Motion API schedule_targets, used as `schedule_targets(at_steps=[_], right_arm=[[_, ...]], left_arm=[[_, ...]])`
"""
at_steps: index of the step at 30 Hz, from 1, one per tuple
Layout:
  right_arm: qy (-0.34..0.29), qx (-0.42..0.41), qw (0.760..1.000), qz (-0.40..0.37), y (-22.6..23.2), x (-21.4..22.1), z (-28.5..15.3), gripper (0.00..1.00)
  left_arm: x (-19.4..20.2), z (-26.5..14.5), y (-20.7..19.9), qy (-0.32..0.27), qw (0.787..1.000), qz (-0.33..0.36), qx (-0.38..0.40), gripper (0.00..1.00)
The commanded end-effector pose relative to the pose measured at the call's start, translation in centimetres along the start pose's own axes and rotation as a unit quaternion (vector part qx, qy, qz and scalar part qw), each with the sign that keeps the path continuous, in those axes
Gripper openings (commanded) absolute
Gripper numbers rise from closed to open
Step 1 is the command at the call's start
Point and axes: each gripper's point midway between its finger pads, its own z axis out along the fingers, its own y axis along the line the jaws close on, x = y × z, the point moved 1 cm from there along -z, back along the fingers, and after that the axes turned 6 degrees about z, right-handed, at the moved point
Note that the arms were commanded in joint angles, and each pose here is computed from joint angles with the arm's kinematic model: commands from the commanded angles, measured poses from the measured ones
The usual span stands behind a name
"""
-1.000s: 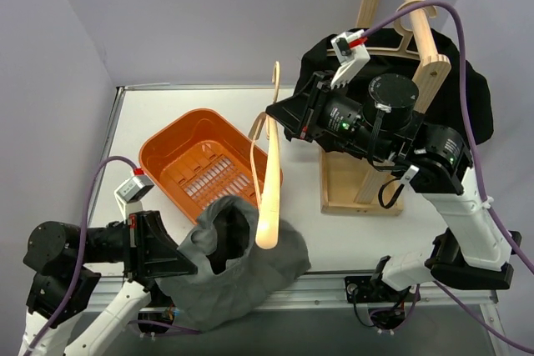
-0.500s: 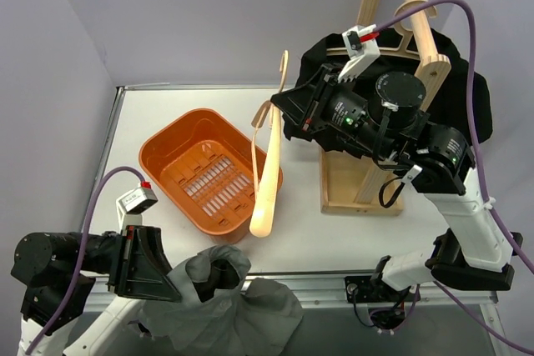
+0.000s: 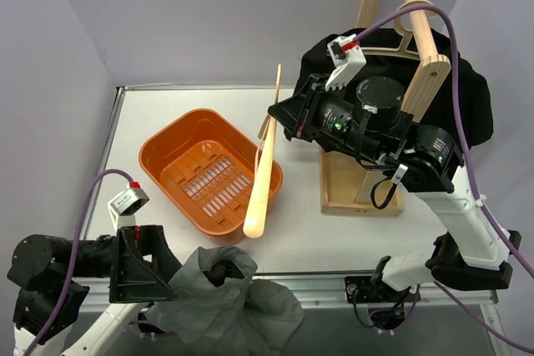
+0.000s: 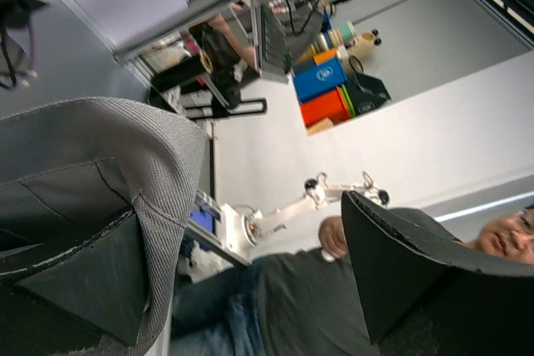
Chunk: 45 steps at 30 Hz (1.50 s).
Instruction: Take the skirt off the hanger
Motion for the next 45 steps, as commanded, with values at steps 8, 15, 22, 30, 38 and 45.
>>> schedule_targets(at_steps=[8,15,22,30,38,45], right_arm=[[-0.001,0.011,1.0,-0.009,-0.9,-0.1,-0.1,0.0],[0.002,0.018,1.0,-0.013,-1.6,0.3,0.1,0.0],[0.003,0.023,1.0,-0.017,-2.0,0.4,0.5,0.0],[0.018,0.038,0.999,-0.023,-2.9,1.1,1.2,0.0],[0.066,0.129,0.989,-0.035,-6.7,3.9,3.1,0.0],[0.113,0.207,0.97,-0.05,-10.1,6.6,3.9,0.0]], left_arm=[[-2.8,1.0,2.5,-0.04,0.997,0.019,-0.057,0.95],[-3.2,-3.2,11.5,0.027,0.915,-0.015,-0.402,0.82],[-6.0,-4.4,11.3,-0.033,0.894,0.048,-0.444,0.82],[-4.2,-1.6,10.3,0.013,0.943,0.044,-0.331,0.87],[-11.2,-2.5,7.6,-0.145,0.906,0.123,-0.378,0.88],[-17.1,-1.9,6.8,-0.178,0.878,0.16,-0.415,0.86]])
